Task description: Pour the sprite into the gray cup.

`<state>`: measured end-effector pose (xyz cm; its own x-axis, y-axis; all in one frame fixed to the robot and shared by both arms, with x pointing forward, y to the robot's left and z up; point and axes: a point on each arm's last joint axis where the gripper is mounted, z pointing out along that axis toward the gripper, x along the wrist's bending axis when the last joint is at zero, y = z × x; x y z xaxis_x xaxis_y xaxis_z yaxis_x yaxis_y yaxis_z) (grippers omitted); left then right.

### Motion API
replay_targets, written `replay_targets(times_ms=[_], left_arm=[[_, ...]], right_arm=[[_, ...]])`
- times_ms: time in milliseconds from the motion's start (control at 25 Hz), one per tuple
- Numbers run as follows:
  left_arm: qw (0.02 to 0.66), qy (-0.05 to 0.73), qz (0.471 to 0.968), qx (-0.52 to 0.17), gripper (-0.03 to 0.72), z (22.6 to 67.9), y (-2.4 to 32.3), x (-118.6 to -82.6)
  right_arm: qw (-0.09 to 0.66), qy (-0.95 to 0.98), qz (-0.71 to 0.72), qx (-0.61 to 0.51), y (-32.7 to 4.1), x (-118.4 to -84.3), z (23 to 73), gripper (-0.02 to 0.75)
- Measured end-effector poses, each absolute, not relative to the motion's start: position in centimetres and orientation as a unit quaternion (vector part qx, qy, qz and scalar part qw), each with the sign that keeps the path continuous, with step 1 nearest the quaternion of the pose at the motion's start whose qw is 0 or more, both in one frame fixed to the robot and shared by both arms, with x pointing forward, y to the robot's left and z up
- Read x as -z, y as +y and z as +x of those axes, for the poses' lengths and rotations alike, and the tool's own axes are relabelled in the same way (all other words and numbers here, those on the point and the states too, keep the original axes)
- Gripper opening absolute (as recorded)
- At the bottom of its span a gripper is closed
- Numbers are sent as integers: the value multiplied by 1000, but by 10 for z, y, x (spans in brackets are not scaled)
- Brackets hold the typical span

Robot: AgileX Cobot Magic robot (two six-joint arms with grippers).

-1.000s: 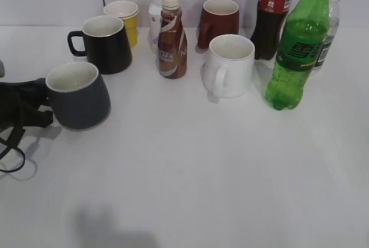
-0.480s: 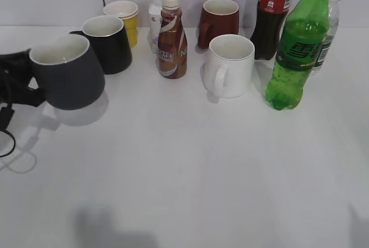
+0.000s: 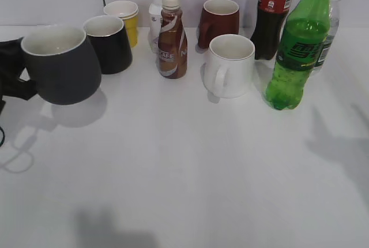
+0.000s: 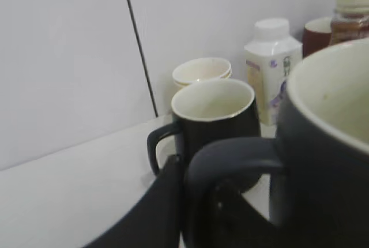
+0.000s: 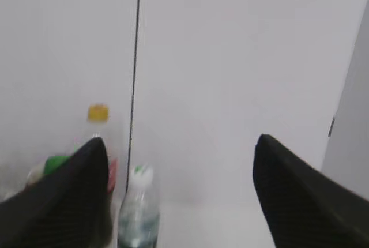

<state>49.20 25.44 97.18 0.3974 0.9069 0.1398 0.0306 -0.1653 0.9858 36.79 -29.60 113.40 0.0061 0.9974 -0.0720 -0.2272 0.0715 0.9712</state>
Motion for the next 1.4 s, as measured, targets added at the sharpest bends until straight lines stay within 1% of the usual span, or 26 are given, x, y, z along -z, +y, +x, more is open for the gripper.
replay_targets(times_ms=[80, 200, 280, 360, 440, 520, 600, 720, 1040, 1200, 1280, 1400], left_arm=[[538, 353, 646, -412, 49, 490, 253, -976], [542, 337, 649, -414, 49, 487, 251, -981], [542, 335, 650, -413, 49, 487, 251, -981], [539, 337, 654, -411, 49, 487, 251, -980], [535, 338, 658, -408, 49, 487, 251, -979], [530, 341, 662, -406, 49, 487, 251, -978], [528, 342, 664, -405, 49, 487, 251, -977], [527, 342, 664, -404, 49, 487, 251, -977], [527, 342, 665, -404, 49, 487, 251, -977], [527, 342, 665, -404, 49, 487, 251, -977], [527, 342, 665, -404, 49, 487, 251, -977], [527, 341, 666, -404, 49, 487, 251, -977]], right_arm=[[566, 453, 425, -542, -295, -1131, 383, 588], [531, 468, 453, -542, -293, -1116, 401, 588], [493, 476, 486, -542, -292, -1095, 409, 584], [455, 478, 521, -541, -291, -1067, 409, 558], [424, 467, 546, -551, -291, -1047, 404, 525], [403, 475, 554, -552, -288, -1031, 399, 499], [381, 492, 557, -550, -285, -1020, 397, 490], [351, 522, 549, -550, -275, -1012, 399, 486], [257, 658, 491, -509, -226, -981, 408, 483], [259, 675, 505, -471, -219, -963, 421, 483], [281, 671, 509, -460, -220, -953, 430, 483], [325, 650, 493, -479, -219, -947, 444, 486]])
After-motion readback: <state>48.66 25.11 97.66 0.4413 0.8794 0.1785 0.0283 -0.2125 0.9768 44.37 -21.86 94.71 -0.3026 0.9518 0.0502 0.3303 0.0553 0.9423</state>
